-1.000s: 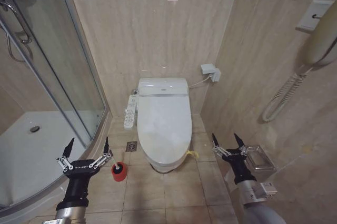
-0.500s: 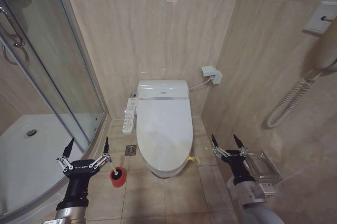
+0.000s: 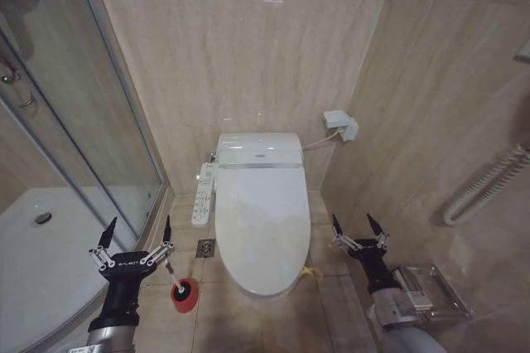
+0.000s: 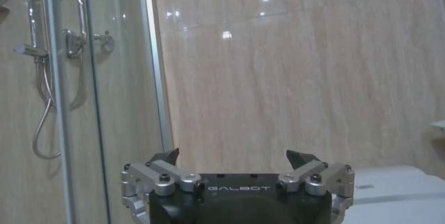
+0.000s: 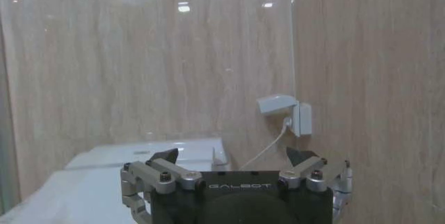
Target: Open the toilet lid, clean the toilet bowl with a toilet brush, close the toilet lid, and flush.
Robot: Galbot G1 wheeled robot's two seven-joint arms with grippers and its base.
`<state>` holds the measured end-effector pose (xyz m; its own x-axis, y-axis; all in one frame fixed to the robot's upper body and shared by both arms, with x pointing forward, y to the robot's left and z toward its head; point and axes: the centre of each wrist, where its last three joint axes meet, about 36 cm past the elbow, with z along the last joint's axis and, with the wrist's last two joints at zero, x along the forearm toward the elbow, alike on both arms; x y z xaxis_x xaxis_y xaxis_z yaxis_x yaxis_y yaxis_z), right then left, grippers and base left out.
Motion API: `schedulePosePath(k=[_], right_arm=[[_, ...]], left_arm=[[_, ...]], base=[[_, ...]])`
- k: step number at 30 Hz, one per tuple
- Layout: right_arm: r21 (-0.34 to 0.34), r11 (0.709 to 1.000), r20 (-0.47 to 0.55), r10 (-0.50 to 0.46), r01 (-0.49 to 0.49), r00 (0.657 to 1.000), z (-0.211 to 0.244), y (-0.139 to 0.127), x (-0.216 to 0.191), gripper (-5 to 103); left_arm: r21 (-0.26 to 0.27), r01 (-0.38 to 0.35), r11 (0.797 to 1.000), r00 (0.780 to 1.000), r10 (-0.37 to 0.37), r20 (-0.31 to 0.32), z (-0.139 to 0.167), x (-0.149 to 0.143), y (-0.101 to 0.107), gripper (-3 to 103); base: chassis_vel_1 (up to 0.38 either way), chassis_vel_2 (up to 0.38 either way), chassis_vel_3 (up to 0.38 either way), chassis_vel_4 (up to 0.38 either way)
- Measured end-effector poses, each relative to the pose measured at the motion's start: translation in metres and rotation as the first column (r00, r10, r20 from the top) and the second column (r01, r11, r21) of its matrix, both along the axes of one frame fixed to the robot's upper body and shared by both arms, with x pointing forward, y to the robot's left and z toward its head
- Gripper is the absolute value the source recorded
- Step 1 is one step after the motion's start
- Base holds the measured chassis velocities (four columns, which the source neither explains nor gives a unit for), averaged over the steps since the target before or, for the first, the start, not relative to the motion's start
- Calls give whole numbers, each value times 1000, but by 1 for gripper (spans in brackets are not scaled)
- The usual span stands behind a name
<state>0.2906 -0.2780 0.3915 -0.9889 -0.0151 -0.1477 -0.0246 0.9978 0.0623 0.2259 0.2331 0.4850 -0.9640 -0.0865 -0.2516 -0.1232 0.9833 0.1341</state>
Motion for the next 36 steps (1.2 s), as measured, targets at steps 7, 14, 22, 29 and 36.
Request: schedulePosePath(k=[7,14,22,29,36], right_arm=[[-68,997,-51,-46,42,998,-35,-9,-5,100],[-87,996,-128,-45,34,991,-64,-13,-41,100],[-102,994,-204,6,-28,979,-95,-22,-88,100],[-121,990,-252,47,-79,966,-120,-15,-96,100],[-161,980,-274,71,-118,959,-143,-14,-73,100]], left_arm=[[0,0,1000,1000,0,0,0,0,0,100],[0,0,1000,1000,0,0,0,0,0,100],[0,0,1000,1000,0,0,0,0,0,100],[0,0,1000,1000,0,0,0,0,0,100],[0,0,1000,1000,0,0,0,0,0,100]], base=[[-83,65,85,-75],[0,0,0,0],[0,0,0,0],[0,0,0,0],[0,0,0,0]])
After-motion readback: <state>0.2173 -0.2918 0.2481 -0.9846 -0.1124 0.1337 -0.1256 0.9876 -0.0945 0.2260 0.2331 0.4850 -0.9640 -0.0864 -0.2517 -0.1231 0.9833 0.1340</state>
